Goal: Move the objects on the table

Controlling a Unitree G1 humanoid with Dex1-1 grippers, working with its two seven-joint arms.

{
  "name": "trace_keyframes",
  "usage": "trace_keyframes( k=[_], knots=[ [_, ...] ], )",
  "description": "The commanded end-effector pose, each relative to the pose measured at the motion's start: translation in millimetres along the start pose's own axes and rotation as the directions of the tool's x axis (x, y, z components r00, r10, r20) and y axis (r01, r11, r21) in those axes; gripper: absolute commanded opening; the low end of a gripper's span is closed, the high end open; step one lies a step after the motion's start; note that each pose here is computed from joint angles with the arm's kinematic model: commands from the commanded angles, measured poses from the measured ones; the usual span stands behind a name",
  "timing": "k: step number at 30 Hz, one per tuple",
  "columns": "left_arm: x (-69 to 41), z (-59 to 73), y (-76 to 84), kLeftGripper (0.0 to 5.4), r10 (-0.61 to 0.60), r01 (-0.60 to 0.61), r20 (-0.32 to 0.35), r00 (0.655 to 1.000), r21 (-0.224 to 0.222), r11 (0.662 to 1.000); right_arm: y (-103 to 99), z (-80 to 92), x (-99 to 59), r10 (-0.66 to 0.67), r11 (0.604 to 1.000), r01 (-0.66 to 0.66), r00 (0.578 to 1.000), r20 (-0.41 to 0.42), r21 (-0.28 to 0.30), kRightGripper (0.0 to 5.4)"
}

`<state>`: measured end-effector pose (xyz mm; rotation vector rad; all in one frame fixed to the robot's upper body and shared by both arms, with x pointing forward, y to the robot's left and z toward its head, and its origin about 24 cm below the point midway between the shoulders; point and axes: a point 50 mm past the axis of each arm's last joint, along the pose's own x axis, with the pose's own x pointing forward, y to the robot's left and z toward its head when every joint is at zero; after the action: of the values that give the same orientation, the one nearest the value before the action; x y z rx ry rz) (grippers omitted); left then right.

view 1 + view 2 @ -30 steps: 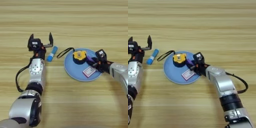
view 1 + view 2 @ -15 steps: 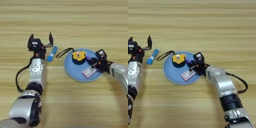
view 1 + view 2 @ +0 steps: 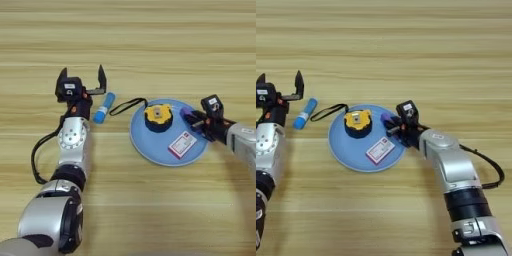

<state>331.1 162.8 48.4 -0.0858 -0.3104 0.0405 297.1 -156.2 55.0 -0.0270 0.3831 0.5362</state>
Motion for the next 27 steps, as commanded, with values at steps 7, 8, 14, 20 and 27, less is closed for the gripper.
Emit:
trace_keyframes(
  k=[7, 8, 14, 20, 27],
  knots=[
    [-1.3, -1.3, -2.5, 5.4, -0.009, 0.01, -0.008, 1.0, 0.011, 1.0, 0, 10.1, -7.0, -0.014, 0.999, 0.011, 0.998, 0.065, 0.04, 0.79],
    [-1.4, -1.3, -2.7, 5.4, -0.01, 0.01, -0.007, 1.0, 0.011, 1.0, -1, 11.4, -9.1, -0.018, 0.999, 0.015, 0.997, 0.073, 0.042, 0.79],
    [-1.6, -1.2, -3.9, 5.4, -0.011, 0.011, -0.006, 1.0, 0.012, 1.0, -6, 18.4, -24.3, -0.05, 0.997, 0.043, 0.991, 0.121, 0.059, 0.79],
    [-1.4, -1.0, -4.9, 5.4, -0.01, 0.01, -0.005, 1.0, 0.013, 1.0, -16, 12.8, -37.8, -0.103, 0.991, 0.091, 0.986, 0.13, 0.098, 0.79],
    [-1.5, -0.9, -5.2, 5.4, -0.01, 0.01, -0.004, 1.0, 0.015, 1.0, -30, 1.8, -50.4, -0.181, 0.976, 0.162, 0.975, 0.127, 0.149, 0.79]
  ],
)
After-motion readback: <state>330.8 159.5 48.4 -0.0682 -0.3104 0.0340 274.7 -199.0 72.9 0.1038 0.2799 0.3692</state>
